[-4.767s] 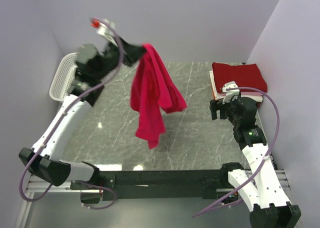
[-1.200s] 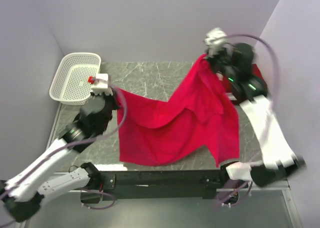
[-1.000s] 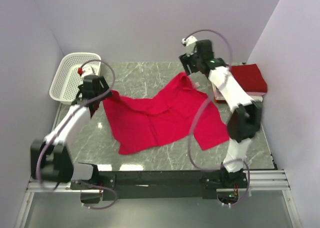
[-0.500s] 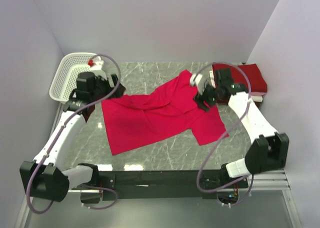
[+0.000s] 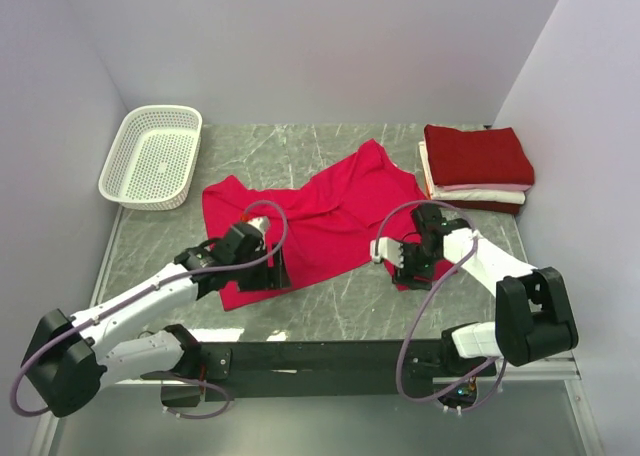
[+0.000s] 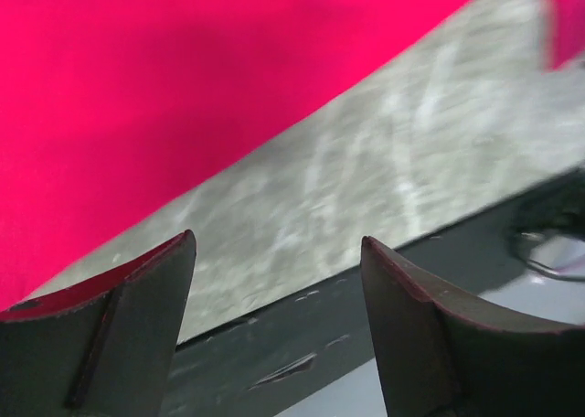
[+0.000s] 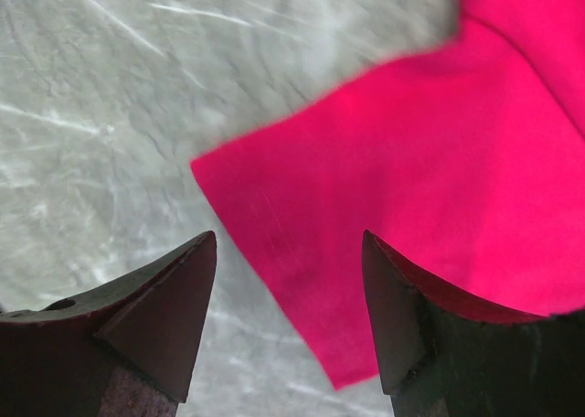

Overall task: Fold and stack the t-shirts
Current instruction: Flatten the tshirt out

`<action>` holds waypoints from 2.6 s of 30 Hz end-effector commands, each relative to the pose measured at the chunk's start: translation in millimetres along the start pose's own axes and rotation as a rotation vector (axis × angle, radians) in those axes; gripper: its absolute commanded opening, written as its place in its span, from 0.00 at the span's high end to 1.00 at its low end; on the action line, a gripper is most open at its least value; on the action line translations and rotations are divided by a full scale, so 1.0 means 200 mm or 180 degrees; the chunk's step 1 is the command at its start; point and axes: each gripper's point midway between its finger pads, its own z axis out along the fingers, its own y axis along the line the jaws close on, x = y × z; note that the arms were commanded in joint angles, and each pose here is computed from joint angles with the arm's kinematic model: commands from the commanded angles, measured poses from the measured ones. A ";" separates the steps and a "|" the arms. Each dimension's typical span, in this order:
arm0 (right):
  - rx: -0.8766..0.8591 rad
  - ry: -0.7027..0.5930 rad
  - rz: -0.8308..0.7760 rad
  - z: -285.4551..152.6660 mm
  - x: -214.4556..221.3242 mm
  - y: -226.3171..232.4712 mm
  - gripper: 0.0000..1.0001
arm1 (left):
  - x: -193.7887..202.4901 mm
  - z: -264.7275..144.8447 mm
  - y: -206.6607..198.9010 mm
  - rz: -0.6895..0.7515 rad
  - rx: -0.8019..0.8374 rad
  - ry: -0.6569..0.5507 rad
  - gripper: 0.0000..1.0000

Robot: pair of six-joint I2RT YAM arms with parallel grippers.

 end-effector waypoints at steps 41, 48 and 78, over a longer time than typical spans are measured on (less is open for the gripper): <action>0.0289 -0.0973 -0.0219 -0.18 -0.57 -0.34 0.52 | -0.67 -0.46 -0.06 0.1865 -0.0747 -0.2163 0.03; 0.0158 -0.0640 -0.0076 -0.01 -0.51 -0.42 0.52 | -0.68 -0.48 -0.03 0.1872 -0.0813 -0.2213 0.03; 0.1995 -0.0414 0.0380 -0.45 -0.88 -1.46 1.00 | -0.70 -0.51 0.00 0.1753 -0.0862 -0.2268 0.04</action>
